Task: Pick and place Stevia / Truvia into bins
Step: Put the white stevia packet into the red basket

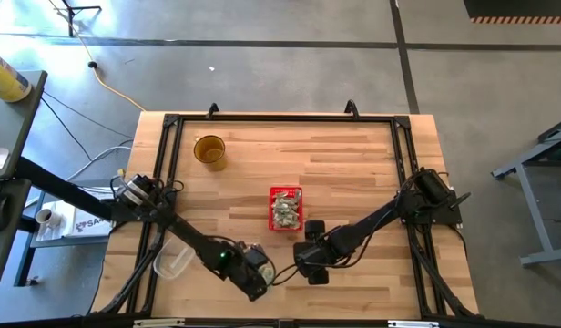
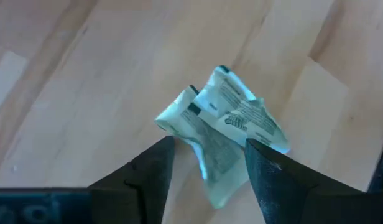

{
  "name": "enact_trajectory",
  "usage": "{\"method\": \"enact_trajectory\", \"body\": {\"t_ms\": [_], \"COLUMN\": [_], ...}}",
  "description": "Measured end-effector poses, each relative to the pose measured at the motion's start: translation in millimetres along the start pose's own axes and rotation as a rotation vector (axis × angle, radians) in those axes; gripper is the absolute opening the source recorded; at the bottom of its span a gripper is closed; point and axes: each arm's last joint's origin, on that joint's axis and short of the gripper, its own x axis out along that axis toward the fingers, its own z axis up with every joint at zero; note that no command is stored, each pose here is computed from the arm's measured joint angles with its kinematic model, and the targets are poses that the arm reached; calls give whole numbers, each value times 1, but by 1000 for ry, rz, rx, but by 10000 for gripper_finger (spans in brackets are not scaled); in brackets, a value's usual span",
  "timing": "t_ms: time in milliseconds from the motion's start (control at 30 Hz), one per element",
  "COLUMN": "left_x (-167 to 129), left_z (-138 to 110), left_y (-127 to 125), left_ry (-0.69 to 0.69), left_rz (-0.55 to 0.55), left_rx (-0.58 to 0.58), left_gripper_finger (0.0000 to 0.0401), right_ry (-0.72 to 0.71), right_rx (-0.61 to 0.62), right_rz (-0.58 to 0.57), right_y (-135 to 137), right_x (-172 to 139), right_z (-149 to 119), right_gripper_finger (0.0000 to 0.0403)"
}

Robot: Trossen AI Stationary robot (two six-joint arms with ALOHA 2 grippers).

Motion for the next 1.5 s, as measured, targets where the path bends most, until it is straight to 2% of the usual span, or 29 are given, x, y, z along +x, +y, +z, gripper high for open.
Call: {"method": "enact_trajectory", "body": {"t_ms": [100,167,367,400,500,567,700,767,933,1100,1200,1300,1433,1500], "left_x": [1,2,2,1,-11,-23,-65,-77,-75,-58,-57,-63,-90,-106], "left_z": [-2,-3,13,17,35,50,90,106,143,166,173,171,151,134], "left_y": [4,7,14,15,19,26,26,30,50,74,83,88,75,60], "left_ry": [20,20,101,113,133,141,65,38,-26,-109,-123,-91,1,5], "left_rz": [48,72,84,83,109,174,244,276,265,236,245,266,96,60], "left_rx": [29,98,253,265,330,390,490,529,609,595,602,573,486,443], "left_gripper_finger": [206,173,30,22,34,41,21,21,60,102,129,156,184,192], "right_ry": [1,1,3,7,23,32,54,55,-43,-93,-132,-201,-298,-335], "right_rx": [2,2,34,46,88,124,210,249,349,362,338,256,67,-48], "right_rz": [-1,-1,-14,-17,-30,-52,-81,-108,-161,-136,-93,-43,13,39], "right_y": [0,0,-2,-3,-5,-5,5,14,35,51,55,59,61,61], "right_x": [0,0,0,0,1,0,-6,-10,-25,-30,-30,-31,-32,-32], "right_z": [0,0,0,0,-1,-3,-12,-19,-31,-38,-34,-25,-10,-3], "right_gripper_finger": [320,320,320,320,320,320,320,320,320,320,320,320,320,320]}}
